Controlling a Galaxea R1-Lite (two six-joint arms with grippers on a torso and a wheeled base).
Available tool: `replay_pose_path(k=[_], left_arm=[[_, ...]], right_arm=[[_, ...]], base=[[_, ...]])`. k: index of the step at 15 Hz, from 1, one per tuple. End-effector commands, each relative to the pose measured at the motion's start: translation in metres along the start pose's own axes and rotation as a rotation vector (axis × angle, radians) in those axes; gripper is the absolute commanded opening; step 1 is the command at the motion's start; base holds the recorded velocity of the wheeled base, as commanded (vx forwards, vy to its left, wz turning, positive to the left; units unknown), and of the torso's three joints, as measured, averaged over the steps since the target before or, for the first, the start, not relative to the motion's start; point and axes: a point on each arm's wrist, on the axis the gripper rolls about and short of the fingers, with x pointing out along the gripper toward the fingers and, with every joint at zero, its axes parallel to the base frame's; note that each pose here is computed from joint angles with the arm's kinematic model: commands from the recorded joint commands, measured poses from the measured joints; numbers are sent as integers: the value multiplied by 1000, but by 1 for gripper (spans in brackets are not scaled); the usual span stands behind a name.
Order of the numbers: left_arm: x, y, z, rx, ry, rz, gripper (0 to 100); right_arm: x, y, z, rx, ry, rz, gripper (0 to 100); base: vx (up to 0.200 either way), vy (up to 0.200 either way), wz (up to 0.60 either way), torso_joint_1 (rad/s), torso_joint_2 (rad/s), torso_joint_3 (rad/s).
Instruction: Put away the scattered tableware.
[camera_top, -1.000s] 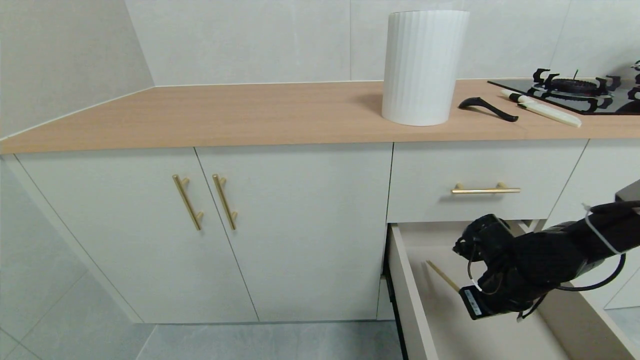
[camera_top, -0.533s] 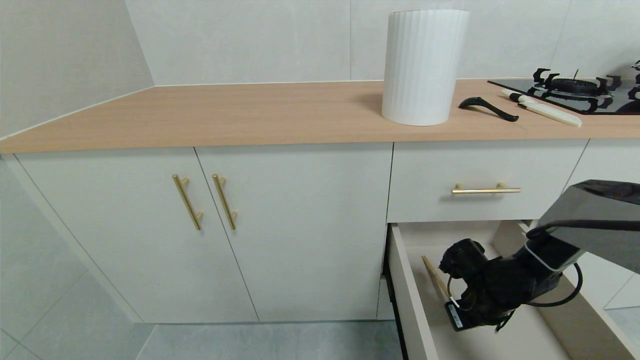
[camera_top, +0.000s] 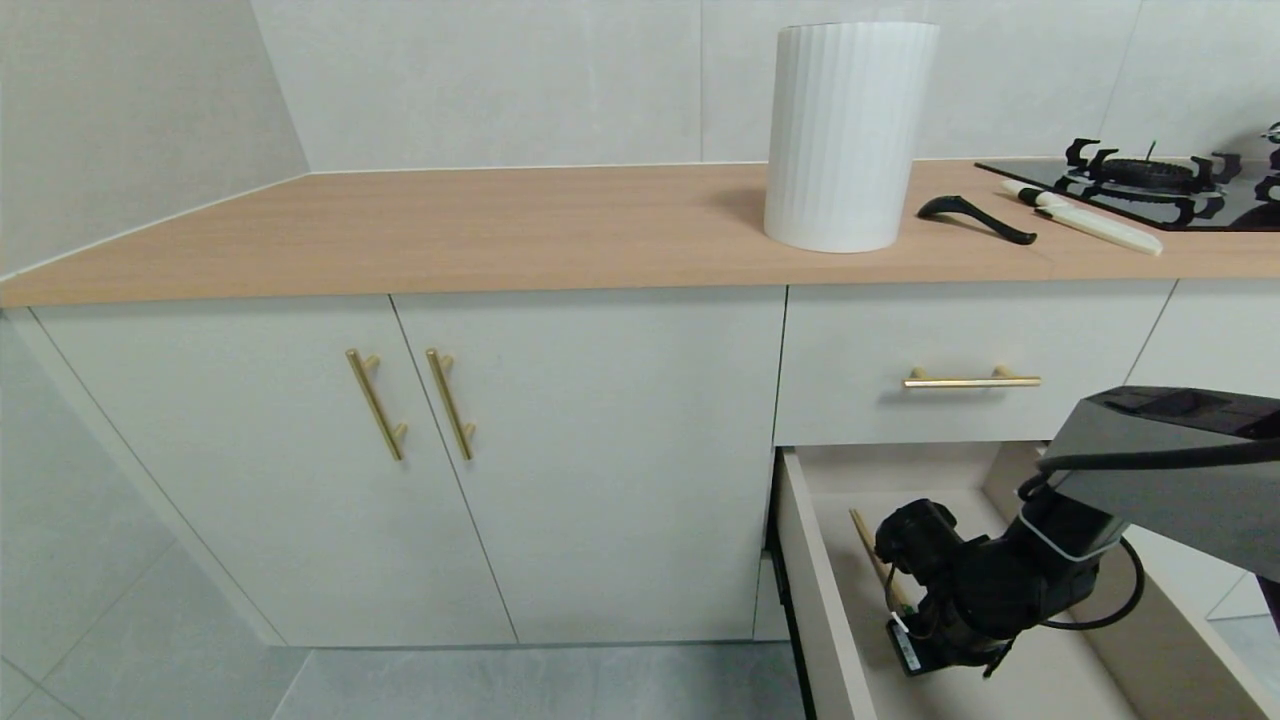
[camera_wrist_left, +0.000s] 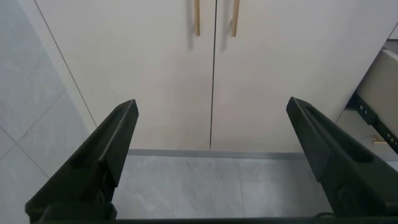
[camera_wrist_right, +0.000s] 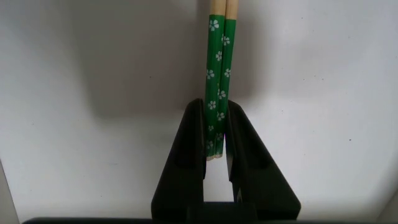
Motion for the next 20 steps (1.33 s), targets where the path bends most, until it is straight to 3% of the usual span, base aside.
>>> replay_pose_path(k=[1,4,5,12,14,15,17,20], left_arm=[[0,0,0,0,0,0,100],[0,0,0,0,0,0,100],[0,0,0,0,0,0,100],[0,0,0,0,0,0,100],[0,0,0,0,0,0,100],[0,0,0,0,0,0,100],[0,0,0,0,0,0,100],[0,0,0,0,0,0,100]], right_arm=[[3,1,-2,-3,12,0,0],[3,1,-1,-3,9,0,0],[3,1,-1,-3,9,0,100],[-3,0,1,2,-5,3,100],[-45,-11,5,28,-98,28,100],[-90,-30,11,68,-214,60,100],[-147,-59,13,117,-348,61,100],[-209,-105,8,172,-457,45,100]], base=[[0,0,0,0,0,0],[0,0,0,0,0,0],[0,0,0,0,0,0],[0,0,0,0,0,0],[0,0,0,0,0,0],[0,0,0,0,0,0],[0,0,0,0,0,0],[0,0,0,0,0,0]])
